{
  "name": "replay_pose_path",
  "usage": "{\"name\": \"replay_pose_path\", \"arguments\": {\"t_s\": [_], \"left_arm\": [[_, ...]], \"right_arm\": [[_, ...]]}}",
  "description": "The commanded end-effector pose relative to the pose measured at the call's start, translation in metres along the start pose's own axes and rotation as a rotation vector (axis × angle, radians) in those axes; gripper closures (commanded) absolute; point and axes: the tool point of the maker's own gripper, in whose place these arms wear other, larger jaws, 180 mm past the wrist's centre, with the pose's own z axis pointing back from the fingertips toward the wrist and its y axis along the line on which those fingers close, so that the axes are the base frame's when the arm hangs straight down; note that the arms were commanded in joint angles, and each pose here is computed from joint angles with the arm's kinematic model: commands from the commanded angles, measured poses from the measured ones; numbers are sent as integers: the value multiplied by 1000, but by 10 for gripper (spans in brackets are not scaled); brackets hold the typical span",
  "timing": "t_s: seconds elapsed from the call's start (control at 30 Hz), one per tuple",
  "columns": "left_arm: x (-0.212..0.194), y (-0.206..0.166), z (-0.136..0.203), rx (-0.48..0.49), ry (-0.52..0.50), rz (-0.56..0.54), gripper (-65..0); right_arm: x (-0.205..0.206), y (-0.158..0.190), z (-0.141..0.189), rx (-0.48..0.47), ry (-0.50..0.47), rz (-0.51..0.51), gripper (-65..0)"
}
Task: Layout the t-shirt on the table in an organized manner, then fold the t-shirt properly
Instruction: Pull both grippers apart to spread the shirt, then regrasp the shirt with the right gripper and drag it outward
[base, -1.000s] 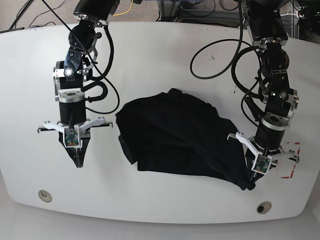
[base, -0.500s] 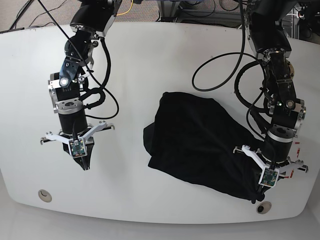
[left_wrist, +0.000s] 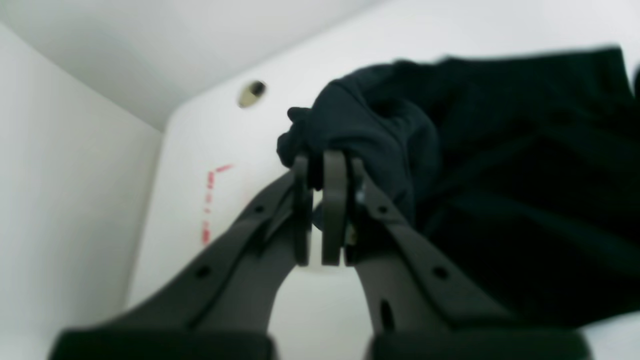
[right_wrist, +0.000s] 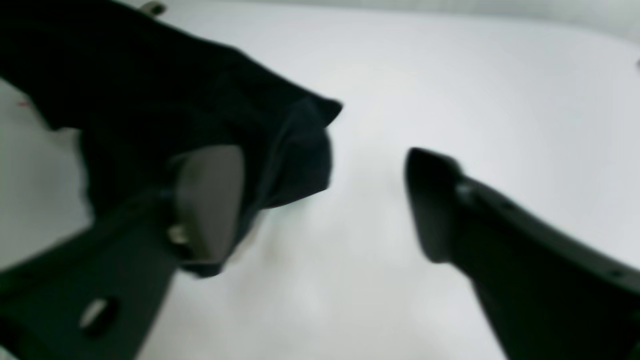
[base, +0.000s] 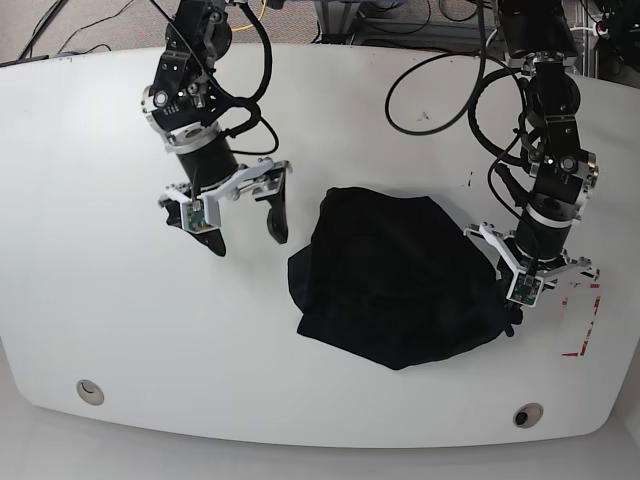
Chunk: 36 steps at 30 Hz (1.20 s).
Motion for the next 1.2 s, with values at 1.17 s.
{"name": "replay_pose_path", "arguments": {"t_s": [1.17], "left_arm": [[-28,32,18,64,50,-12,0]], "right_arm": [[-92,64,-52,258,130,-544,-461]]}}
